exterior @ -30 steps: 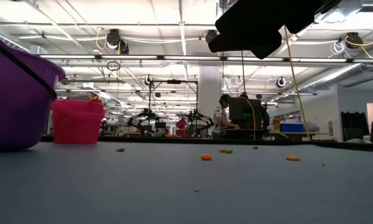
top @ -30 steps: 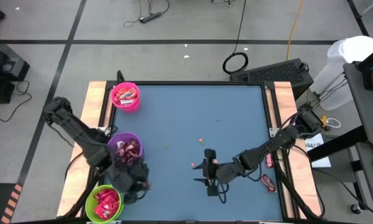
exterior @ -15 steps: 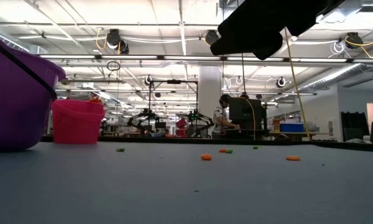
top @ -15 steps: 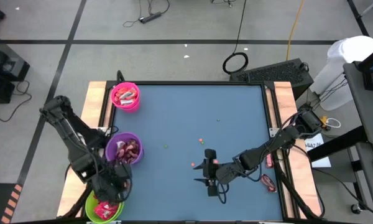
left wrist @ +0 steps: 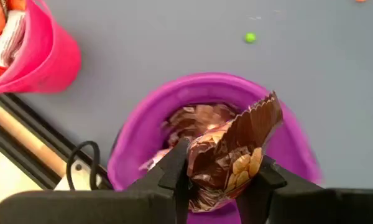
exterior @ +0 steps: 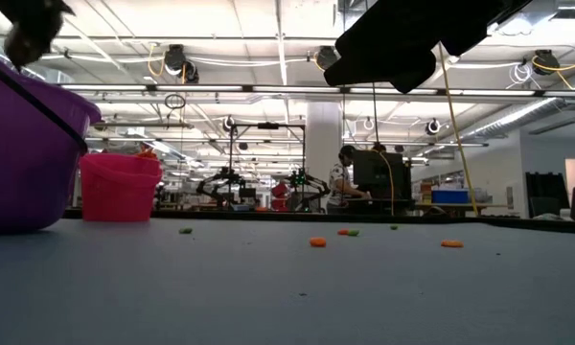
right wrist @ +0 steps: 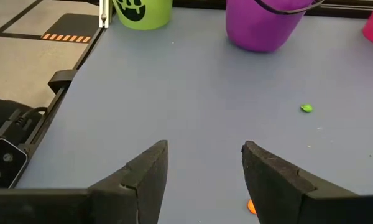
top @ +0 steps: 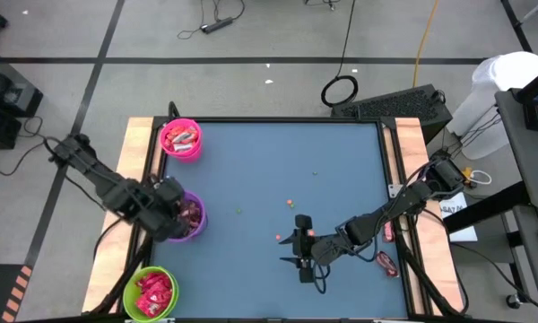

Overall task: Organize candy in baskets
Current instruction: Put the brown chocolate into the violet bucket

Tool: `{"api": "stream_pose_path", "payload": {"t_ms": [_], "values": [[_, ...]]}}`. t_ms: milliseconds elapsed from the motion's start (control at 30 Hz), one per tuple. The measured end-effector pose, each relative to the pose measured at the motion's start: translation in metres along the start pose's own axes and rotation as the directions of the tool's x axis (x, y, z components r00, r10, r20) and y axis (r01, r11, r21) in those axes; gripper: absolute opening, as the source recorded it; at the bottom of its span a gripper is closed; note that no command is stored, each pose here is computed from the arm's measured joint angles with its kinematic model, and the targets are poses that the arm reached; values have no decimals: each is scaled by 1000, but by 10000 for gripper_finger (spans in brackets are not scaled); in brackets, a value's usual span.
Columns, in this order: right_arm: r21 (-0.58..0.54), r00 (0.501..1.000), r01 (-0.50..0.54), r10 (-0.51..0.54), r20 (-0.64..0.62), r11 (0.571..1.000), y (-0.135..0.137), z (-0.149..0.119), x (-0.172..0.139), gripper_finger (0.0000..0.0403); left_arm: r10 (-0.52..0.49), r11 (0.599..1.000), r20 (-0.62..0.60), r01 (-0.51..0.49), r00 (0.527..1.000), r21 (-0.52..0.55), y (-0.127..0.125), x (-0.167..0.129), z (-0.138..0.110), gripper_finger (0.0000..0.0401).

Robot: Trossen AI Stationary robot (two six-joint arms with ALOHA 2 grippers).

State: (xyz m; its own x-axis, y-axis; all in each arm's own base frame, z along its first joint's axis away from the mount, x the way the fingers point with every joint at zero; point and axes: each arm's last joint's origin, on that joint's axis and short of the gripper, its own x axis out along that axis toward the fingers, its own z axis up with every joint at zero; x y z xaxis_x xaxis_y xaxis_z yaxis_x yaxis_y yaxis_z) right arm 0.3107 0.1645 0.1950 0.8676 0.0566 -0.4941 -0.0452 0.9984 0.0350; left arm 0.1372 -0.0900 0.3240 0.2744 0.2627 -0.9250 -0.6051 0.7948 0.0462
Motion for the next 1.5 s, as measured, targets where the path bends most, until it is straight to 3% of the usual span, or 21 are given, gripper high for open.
{"api": "stream_pose_path", "payload": {"t_ms": [267,400,700,833,1000,1133,1267,1367,1500], "values": [[-1,1000,0,0,-1,1000,0,0,0,194,102,995,-104,-100,989,25,9,41,4,99],[0,1000,1,-1,-1,1000,0,0,0,194,105,994,-168,-102,980,29,11,53,4,106],[15,1000,-3,3,-3,1000,0,0,0,194,82,997,-251,-79,965,23,15,56,9,205],[8,1000,-2,2,-11,1000,0,-1,0,194,55,998,-157,-51,986,29,12,44,16,233],[32,996,-5,8,-93,999,5,-6,-14,194,-84,991,103,72,991,113,-9,36,26,240],[117,978,-5,29,-209,993,10,-11,-37,194,-277,947,284,210,918,243,-38,34,35,240],[226,935,17,64,-349,974,11,-17,-65,194,-439,876,417,276,796,396,-68,34,42,240],[335,868,94,88,-488,937,9,-25,-86,194,-507,829,466,262,725,494,-87,42,43,240],[421,711,291,100,-696,859,9,-42,-113,194,-545,795,499,224,674,565,-110,63,43,240]]}}
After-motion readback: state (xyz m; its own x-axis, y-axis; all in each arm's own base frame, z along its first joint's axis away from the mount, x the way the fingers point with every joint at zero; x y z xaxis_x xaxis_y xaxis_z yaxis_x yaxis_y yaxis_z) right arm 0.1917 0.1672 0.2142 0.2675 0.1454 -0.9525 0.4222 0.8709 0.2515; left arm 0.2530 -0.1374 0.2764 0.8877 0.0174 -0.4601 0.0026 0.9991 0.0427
